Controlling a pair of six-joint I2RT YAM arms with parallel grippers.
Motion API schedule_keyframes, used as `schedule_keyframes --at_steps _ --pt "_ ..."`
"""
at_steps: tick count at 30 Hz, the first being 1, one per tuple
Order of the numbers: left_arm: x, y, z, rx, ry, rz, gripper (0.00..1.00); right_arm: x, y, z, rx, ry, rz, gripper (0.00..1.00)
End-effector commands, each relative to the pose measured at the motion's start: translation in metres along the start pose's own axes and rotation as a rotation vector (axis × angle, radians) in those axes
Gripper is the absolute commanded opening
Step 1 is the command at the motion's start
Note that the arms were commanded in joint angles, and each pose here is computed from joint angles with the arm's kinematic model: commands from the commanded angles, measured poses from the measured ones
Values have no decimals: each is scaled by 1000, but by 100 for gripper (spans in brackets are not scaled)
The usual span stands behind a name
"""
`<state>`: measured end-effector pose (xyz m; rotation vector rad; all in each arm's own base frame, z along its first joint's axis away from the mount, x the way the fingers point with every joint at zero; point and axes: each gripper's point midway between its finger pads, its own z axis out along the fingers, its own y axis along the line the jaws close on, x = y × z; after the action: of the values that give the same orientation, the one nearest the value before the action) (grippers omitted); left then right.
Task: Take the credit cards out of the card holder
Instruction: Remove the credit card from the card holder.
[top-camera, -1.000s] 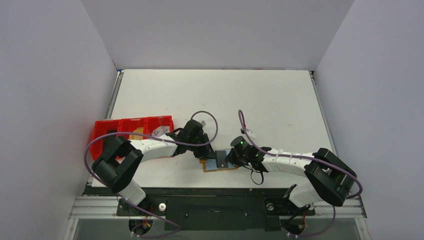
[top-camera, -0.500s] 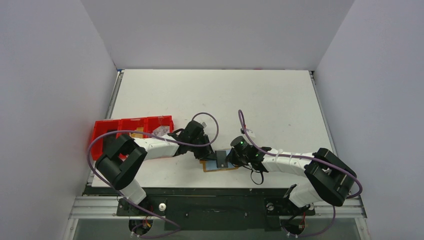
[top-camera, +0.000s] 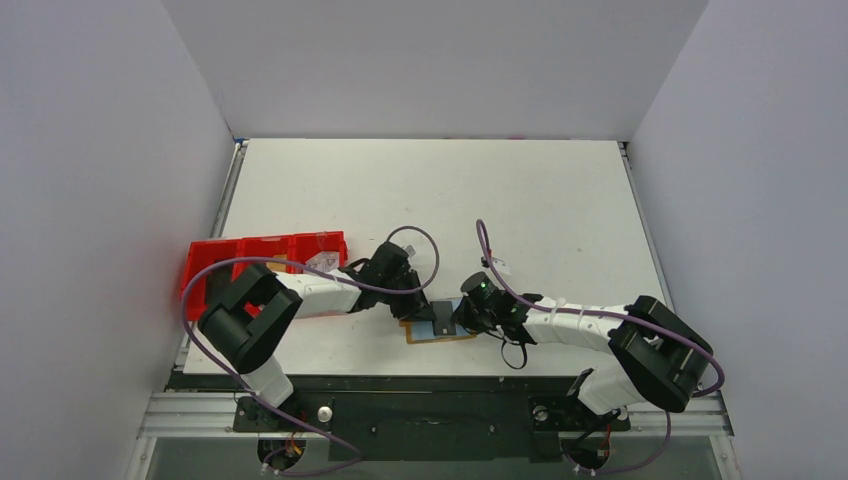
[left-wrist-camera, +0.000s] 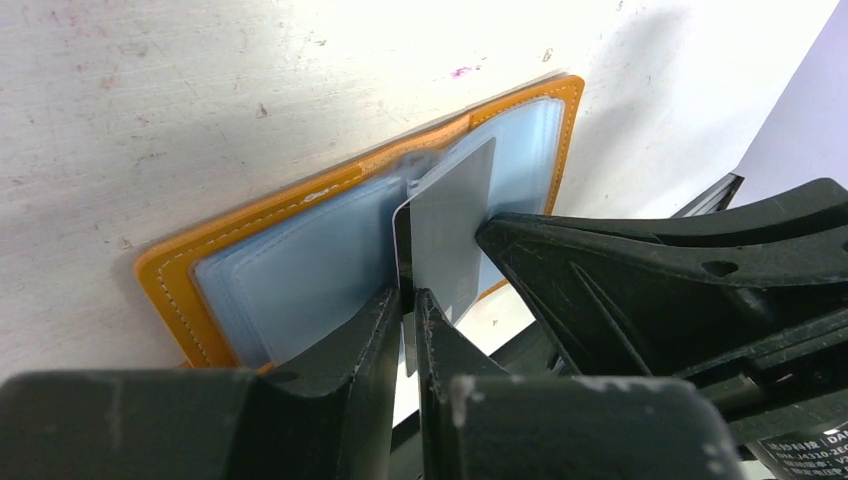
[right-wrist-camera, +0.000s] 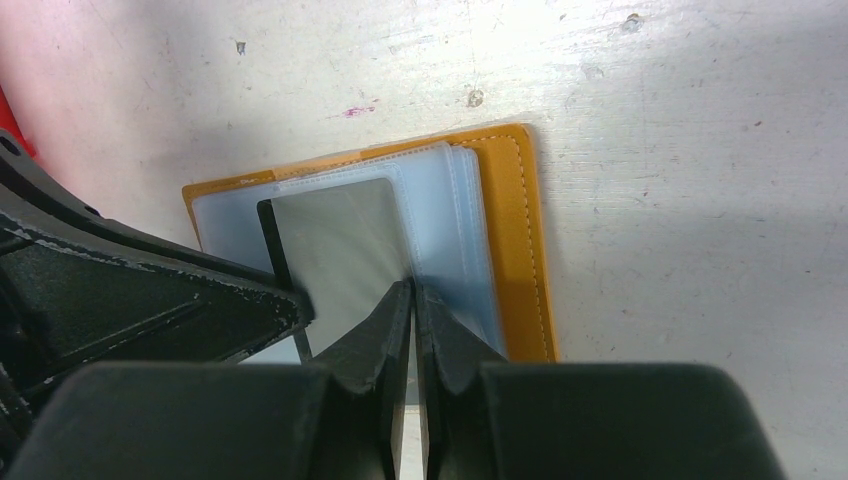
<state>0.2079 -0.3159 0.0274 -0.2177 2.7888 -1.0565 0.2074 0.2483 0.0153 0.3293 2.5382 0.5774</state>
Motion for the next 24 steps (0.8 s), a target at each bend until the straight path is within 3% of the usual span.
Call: schedule_keyframes --at_steps 1,4,24 --pt "0 -9 3 52 4 1 6 18 -29 5 109 50 -40 4" --pt "0 -4 1 42 4 -7 0 18 -33 5 120 49 -40 4" --pt "-10 18 -19 -17 15 -3 0 20 -50 9 224 65 -99 0"
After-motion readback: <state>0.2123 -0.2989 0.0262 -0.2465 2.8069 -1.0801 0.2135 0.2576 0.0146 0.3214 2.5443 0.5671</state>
